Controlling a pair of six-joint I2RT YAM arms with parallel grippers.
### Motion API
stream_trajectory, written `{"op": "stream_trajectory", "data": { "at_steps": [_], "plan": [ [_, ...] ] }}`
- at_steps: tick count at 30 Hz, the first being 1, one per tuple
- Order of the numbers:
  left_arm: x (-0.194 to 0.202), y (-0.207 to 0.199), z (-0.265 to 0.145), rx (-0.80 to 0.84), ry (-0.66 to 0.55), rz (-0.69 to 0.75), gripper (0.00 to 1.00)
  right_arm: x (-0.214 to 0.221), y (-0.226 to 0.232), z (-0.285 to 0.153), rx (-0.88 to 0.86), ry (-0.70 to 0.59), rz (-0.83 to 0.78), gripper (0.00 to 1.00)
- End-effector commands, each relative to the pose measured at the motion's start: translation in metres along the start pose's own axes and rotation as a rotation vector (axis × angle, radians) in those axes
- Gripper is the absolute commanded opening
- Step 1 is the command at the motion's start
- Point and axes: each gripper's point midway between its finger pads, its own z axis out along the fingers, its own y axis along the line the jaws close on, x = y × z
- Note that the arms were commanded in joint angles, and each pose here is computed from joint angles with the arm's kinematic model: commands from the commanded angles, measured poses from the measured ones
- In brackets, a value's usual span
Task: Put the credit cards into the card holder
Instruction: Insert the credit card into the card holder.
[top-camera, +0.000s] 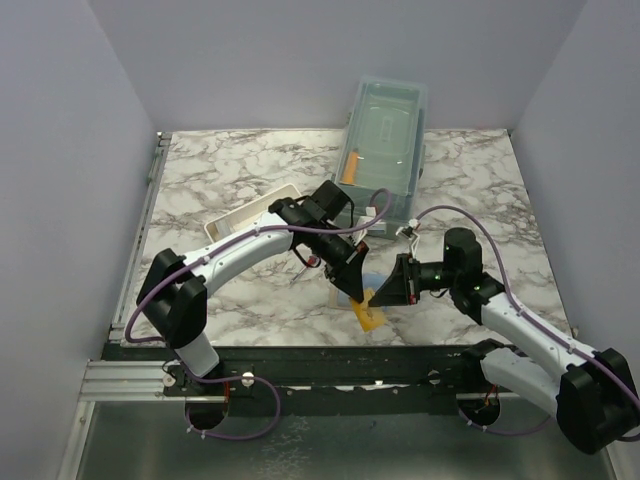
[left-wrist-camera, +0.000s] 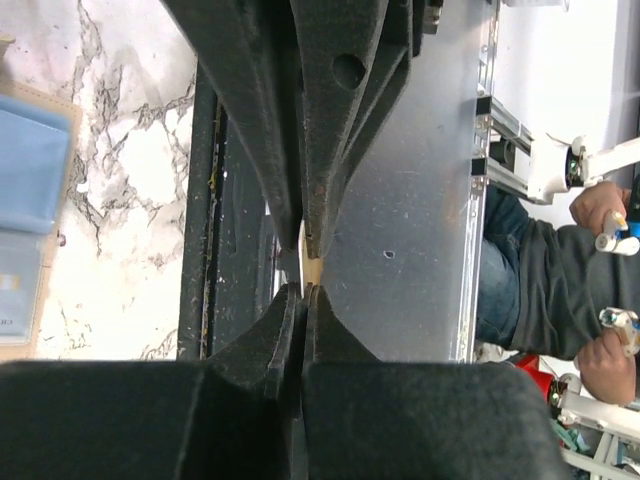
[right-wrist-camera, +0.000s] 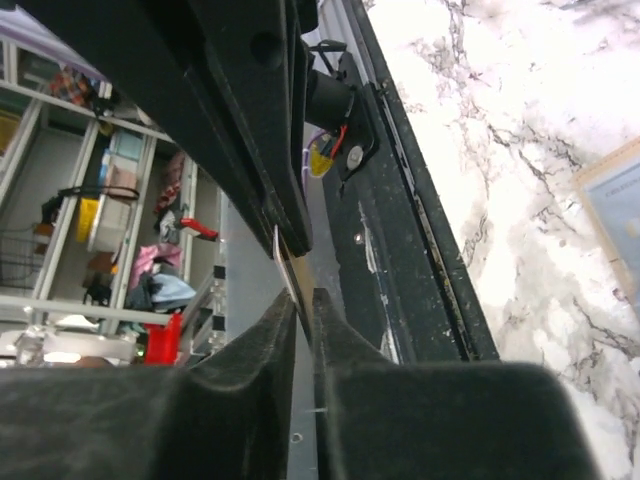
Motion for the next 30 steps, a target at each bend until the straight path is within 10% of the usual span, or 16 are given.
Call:
{"op": "stream_trajectory", "data": {
  "at_steps": [1,6,11,30],
  "plan": [
    [-0.016,0.009,-0.004,-0.068,-0.028,0.032,0.0,0.005,0.009,0.0,-0.059,0.014,-0.014,0.04],
    [-0.039,0.042,-0.029,-0.193,-0.128,-0.117,0.07,-0.009,0.001,0.002,-0.001,-0.064,0.015,0.0],
    [-0.06,0.061,-0.081,-0.211,-0.347,-0.224,0.73,-0.026,-0.01,0.003,0.057,-0.206,0.07,0.0],
    [-0.065,-0.006,-0.056,0.06,-0.683,-0.168,0.66,-0.104,0.012,-0.012,0.104,-0.532,0.015,0.0]
  ]
}}
